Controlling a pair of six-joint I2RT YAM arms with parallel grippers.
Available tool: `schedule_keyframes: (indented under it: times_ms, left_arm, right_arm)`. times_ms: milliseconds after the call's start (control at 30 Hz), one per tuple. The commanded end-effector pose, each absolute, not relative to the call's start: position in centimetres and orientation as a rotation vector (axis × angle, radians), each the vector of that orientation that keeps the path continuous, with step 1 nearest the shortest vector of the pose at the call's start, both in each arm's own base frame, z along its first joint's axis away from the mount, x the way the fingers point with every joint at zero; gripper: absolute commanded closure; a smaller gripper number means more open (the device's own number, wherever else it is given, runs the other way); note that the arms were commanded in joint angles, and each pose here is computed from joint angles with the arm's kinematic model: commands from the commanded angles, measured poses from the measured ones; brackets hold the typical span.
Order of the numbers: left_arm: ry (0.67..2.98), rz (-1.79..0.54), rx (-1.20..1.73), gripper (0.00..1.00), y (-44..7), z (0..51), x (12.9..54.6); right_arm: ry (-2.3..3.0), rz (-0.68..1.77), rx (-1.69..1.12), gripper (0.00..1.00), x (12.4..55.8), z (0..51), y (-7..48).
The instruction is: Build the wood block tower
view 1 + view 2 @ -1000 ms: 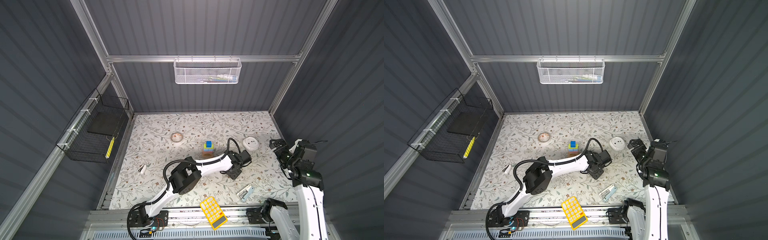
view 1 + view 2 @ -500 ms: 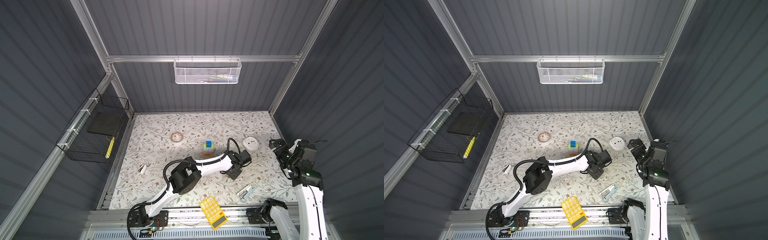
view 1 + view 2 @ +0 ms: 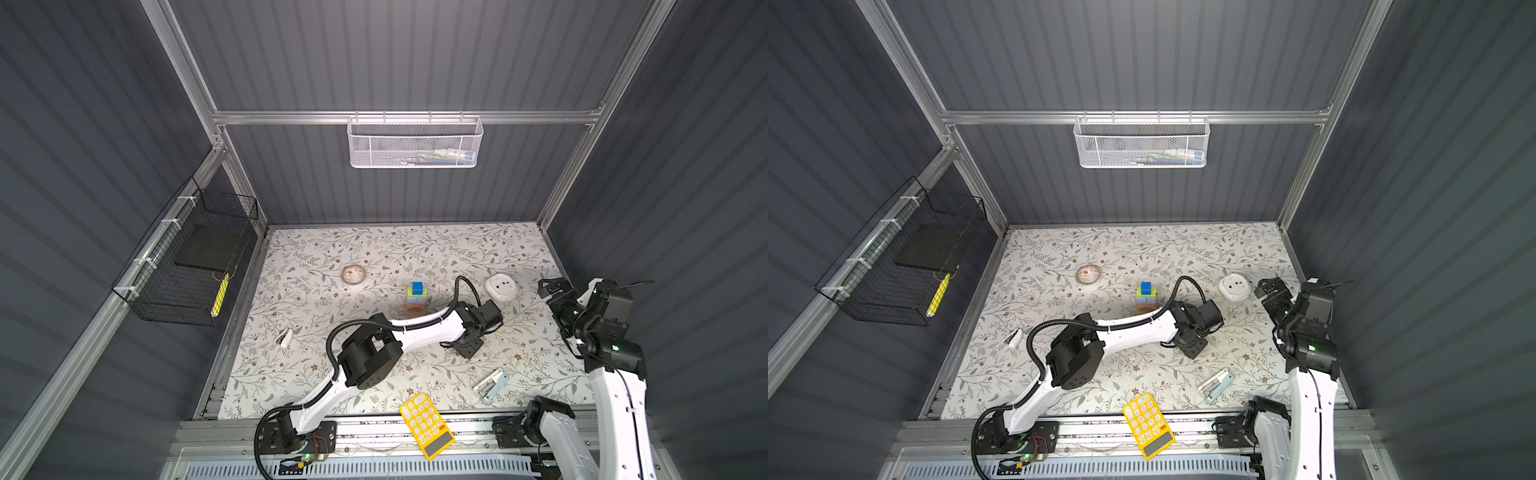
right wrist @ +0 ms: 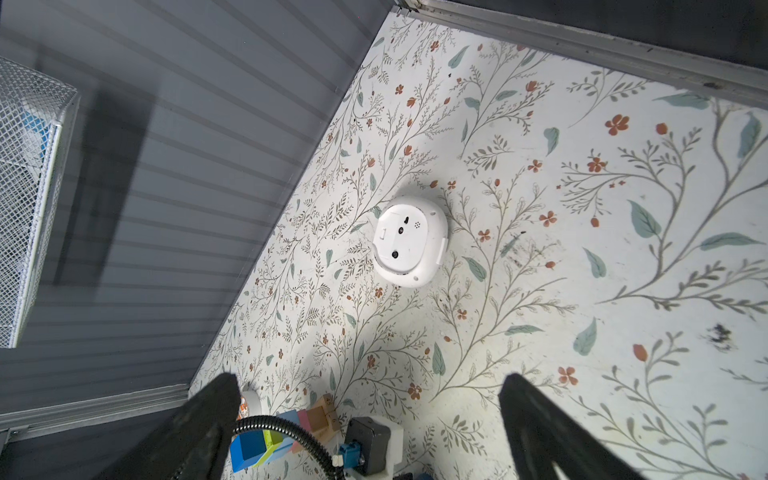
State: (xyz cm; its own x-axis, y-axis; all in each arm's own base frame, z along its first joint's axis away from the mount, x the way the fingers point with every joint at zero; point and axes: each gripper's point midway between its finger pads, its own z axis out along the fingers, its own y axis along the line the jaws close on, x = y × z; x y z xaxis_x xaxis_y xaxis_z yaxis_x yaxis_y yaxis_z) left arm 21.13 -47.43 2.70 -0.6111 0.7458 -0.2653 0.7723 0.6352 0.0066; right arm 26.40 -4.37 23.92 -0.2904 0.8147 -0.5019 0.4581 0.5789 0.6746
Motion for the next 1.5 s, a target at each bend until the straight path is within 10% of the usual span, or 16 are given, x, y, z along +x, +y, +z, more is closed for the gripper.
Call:
schedule_keyframes:
  times_ms: [0,300,633,1467]
  left_arm:
    - [2.622,-0.157,1.239,0.66,-47.1,4.0,20.5]
    - [2.608,-0.182,1.228,0.71,-47.3,5.4,20.6]
    - [2.629,-0.168,1.239,0.51,-47.1,4.8,20.3]
    - [2.602,-0.197,1.211,0.56,-47.3,6.5,20.6]
  right_arm:
    - [1.935,0.525,1.02,0.01,26.6,23.7,-4.3]
    - [1.936,0.531,1.019,0.01,26.7,23.7,-4.3]
    - [1.938,0.533,1.02,0.01,26.7,23.6,-4.3]
    - [1.941,0.54,1.023,0.01,26.8,23.4,-4.2]
